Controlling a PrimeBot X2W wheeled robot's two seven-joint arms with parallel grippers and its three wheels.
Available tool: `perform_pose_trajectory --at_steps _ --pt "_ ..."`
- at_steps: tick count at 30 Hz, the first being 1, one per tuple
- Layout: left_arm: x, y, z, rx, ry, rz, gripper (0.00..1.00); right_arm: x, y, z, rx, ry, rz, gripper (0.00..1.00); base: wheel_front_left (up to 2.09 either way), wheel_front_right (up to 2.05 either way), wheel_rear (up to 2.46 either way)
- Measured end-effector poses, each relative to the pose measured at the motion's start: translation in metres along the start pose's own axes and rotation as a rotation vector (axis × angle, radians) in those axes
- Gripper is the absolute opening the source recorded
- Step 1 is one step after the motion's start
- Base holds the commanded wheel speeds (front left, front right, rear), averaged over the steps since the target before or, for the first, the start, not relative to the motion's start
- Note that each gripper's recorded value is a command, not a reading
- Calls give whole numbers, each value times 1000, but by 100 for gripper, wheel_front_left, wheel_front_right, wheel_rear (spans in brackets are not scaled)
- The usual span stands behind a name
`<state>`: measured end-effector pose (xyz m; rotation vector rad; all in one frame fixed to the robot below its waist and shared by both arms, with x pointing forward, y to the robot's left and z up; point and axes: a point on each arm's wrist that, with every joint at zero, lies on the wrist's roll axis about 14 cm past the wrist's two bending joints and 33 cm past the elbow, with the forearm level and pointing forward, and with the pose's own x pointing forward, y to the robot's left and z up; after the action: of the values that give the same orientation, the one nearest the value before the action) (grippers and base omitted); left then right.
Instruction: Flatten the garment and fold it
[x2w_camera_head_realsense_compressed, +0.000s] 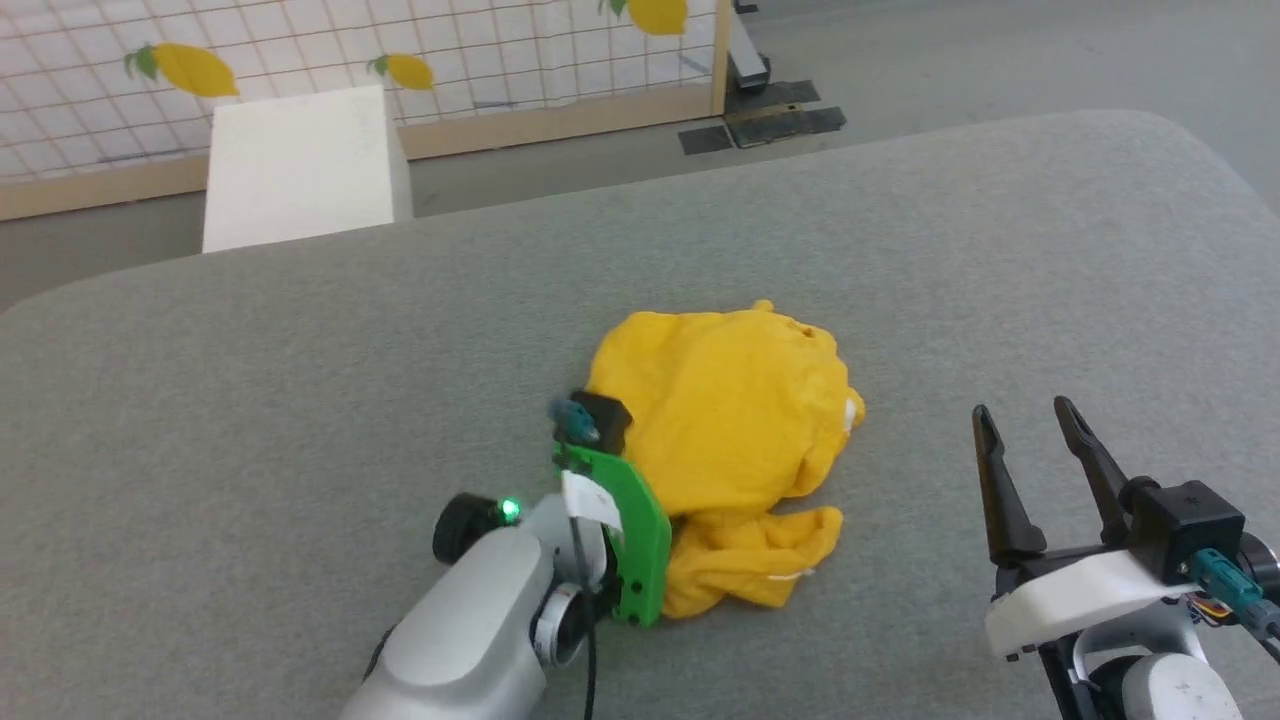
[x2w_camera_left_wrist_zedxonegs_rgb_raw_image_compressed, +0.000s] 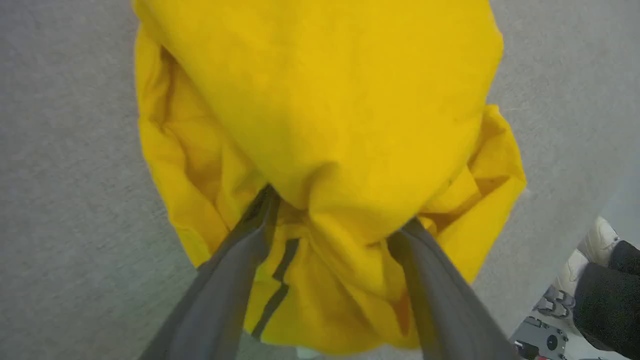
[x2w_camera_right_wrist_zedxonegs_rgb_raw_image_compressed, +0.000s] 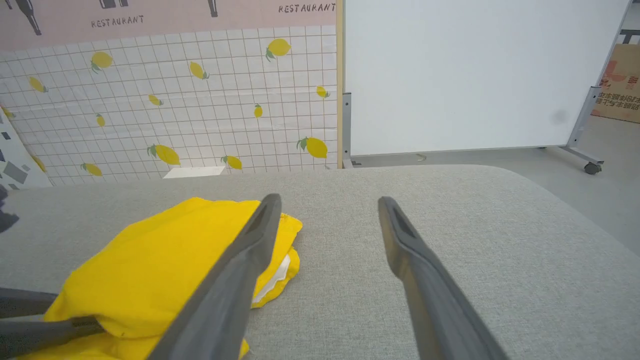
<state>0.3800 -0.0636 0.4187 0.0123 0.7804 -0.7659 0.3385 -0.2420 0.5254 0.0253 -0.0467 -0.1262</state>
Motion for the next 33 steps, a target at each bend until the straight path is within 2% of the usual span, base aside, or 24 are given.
perform_pose_trajectory --at_steps 3,6,11,16,22,27,30,33 --pt "-19 7 51 -37 -286 15 100 4 8 1 3 -4 24 100 0 0 0" --pt "-60 25 107 -57 -639 67 100 9 16 2 6 -8 51 100 0 0 0" --pt "-110 68 110 -101 -889 216 100 17 34 1 8 -1 103 100 0 0 0" --pt "-150 108 85 -120 -965 386 100 24 62 -10 13 63 184 100 0 0 0" --pt "-199 141 61 -140 -1033 564 100 11 104 -78 9 436 313 100 0 0 0" --pt "-214 159 39 -172 -1031 668 100 -12 113 -129 -38 751 356 100 0 0 0" --pt "-217 166 29 -191 -1023 699 100 -21 117 -147 -72 885 378 100 0 0 0" --pt "-218 173 23 -200 -1017 718 100 -25 119 -157 -97 963 392 100 0 0 0"
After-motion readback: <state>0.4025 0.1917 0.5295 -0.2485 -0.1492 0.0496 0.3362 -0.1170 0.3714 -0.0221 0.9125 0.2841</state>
